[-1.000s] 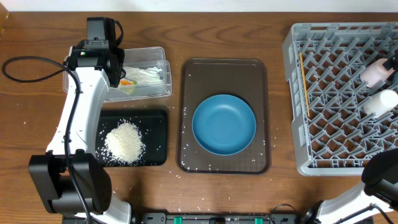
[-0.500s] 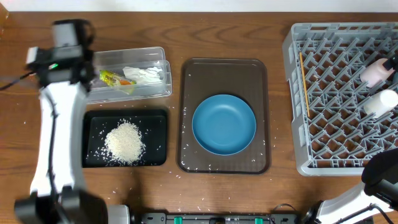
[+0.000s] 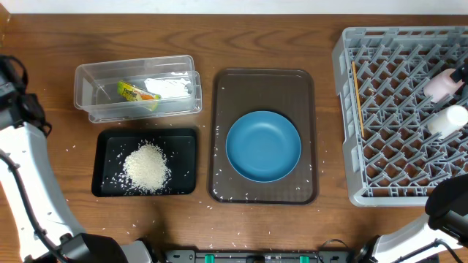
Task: Sort waste into correct bins and load items into the dishwasher rack
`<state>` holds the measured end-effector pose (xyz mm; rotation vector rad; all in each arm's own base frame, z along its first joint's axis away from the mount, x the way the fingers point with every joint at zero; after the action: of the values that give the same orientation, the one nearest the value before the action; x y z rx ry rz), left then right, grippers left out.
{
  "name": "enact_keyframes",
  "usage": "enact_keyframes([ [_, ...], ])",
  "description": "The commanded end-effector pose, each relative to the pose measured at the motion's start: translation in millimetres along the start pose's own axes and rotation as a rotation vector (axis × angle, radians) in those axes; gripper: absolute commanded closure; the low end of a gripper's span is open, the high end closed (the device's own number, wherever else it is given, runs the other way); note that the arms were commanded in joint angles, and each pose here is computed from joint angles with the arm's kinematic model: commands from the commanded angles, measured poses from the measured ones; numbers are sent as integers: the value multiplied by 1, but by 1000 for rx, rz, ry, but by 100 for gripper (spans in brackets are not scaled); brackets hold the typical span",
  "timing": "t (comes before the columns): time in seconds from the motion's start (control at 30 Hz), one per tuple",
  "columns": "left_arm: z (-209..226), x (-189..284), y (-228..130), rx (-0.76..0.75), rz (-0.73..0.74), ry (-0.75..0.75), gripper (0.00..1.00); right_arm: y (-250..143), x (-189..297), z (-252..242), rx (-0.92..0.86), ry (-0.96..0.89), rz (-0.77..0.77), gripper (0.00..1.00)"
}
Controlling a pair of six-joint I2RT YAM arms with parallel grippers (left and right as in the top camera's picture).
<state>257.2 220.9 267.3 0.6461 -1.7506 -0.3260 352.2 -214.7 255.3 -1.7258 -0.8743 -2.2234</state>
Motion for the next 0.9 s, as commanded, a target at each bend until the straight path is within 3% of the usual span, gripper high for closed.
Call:
enact_keyframes([
  [0.0,5,-4,4,4,6,19,14,-1,0,3,-7,5,2,1],
  [0.2,5,-5,5,7,5,21,12,-3,1,19,-44,122,35,1],
  [0.33,5,-5,5,7,5,21,9,-19,13,58,-32,415,172,1],
  [0.53,5,-5,5,7,5,21,8,-39,27,81,-16,573,292,1],
  [0.7,5,-5,5,7,5,21,7,-94,50,144,454,814,318,1],
  [0.87,5,-5,5,6,5,21,7,-184,38,190,882,593,307,1],
])
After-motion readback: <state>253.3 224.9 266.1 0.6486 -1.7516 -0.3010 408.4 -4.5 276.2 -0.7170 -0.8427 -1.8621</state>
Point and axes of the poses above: each gripper's point midway between its finger pads, its own x axis back along the fingers, its own z axis along the line the jaws close on, y = z × x, the point moved 4 cm from there along x, back along the fingers, and after that the axes turned 4 degrees about -x, right-handed, at the moved point
